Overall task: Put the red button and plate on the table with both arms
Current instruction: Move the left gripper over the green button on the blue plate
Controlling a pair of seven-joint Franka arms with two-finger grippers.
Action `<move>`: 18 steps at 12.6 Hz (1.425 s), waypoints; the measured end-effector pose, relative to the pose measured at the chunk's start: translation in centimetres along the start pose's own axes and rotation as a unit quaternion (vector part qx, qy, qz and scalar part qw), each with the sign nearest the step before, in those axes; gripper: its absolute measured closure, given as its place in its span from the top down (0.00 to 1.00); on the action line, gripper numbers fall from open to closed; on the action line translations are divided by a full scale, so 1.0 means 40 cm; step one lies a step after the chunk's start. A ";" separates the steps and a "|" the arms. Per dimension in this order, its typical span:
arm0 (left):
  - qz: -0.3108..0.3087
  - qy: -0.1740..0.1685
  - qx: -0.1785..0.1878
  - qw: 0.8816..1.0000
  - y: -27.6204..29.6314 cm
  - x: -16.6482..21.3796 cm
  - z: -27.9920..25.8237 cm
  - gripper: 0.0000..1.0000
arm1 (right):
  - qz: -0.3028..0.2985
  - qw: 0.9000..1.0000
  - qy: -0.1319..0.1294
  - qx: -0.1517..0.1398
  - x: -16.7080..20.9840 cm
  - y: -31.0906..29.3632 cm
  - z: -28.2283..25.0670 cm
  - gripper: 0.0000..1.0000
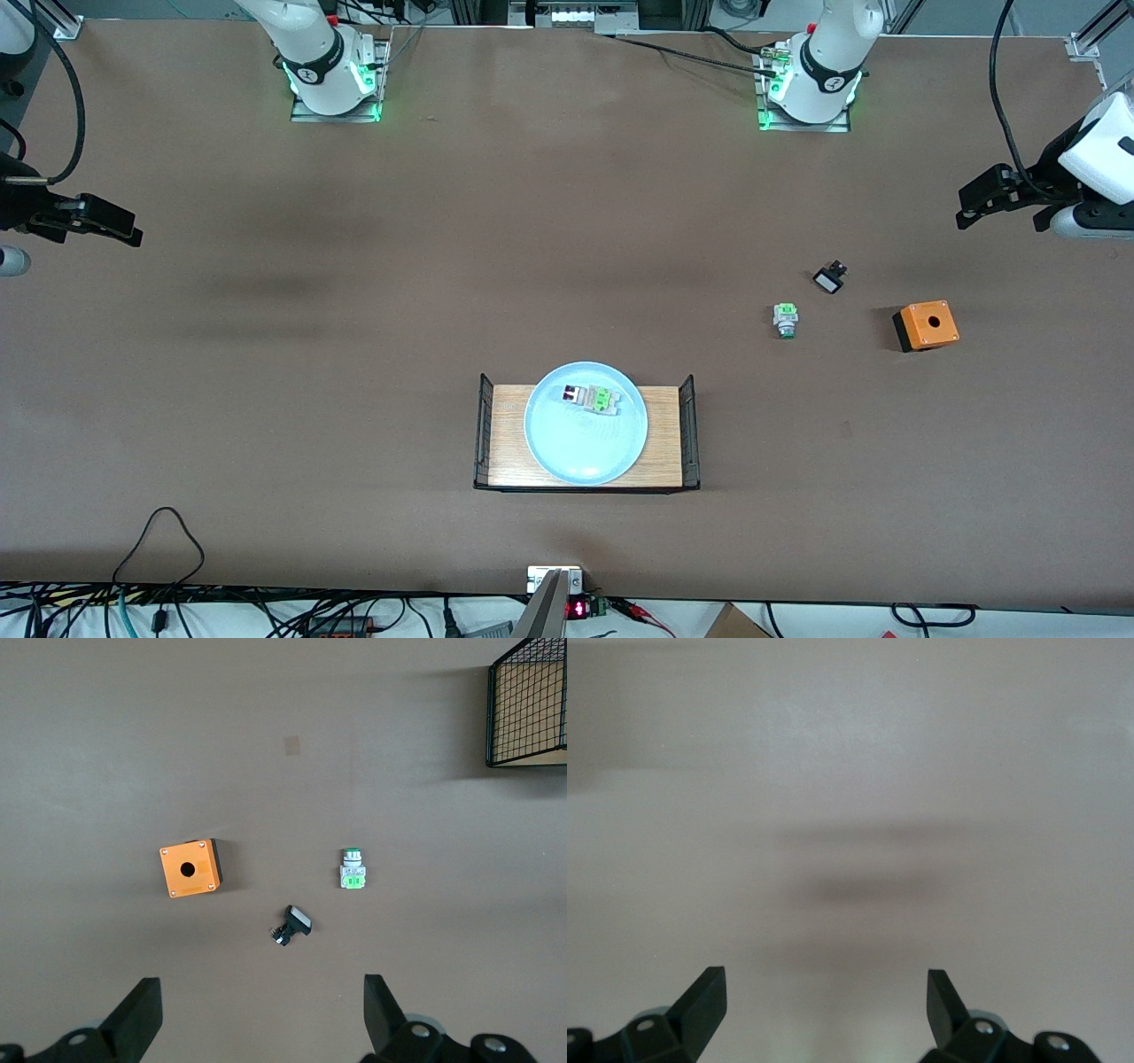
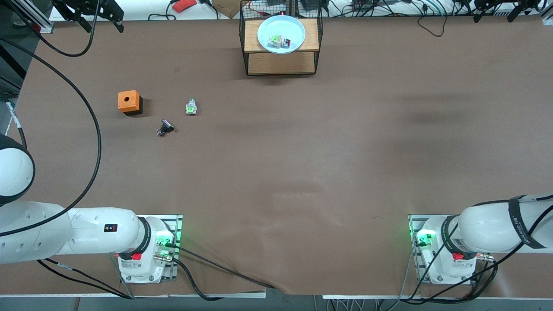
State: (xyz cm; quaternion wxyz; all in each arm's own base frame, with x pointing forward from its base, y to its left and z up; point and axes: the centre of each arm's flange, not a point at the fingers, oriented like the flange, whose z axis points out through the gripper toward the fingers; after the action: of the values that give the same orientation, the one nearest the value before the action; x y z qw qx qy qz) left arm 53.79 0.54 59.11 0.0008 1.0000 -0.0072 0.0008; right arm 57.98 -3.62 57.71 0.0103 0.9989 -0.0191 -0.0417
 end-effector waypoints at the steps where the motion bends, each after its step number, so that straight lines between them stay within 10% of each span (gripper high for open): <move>1: 0.000 0.000 0.001 1.000 0.000 0.000 0.000 1.00 | 0.000 1.000 0.000 0.000 0.000 0.000 0.000 1.00; 11: -0.099 -0.072 -0.009 0.992 0.093 0.057 0.150 1.00 | 0.000 1.000 0.000 0.000 0.000 0.001 0.000 1.00; 18: -0.339 -0.094 0.014 0.936 0.504 0.254 0.356 1.00 | 0.002 1.000 0.000 0.000 0.000 0.005 0.000 1.00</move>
State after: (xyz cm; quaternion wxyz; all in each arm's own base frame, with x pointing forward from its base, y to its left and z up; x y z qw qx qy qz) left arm 63.70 -19.81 44.92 -0.0136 0.9384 0.3323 -0.0936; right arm 57.97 -3.81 57.73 0.0103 0.9989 -0.0209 -0.0414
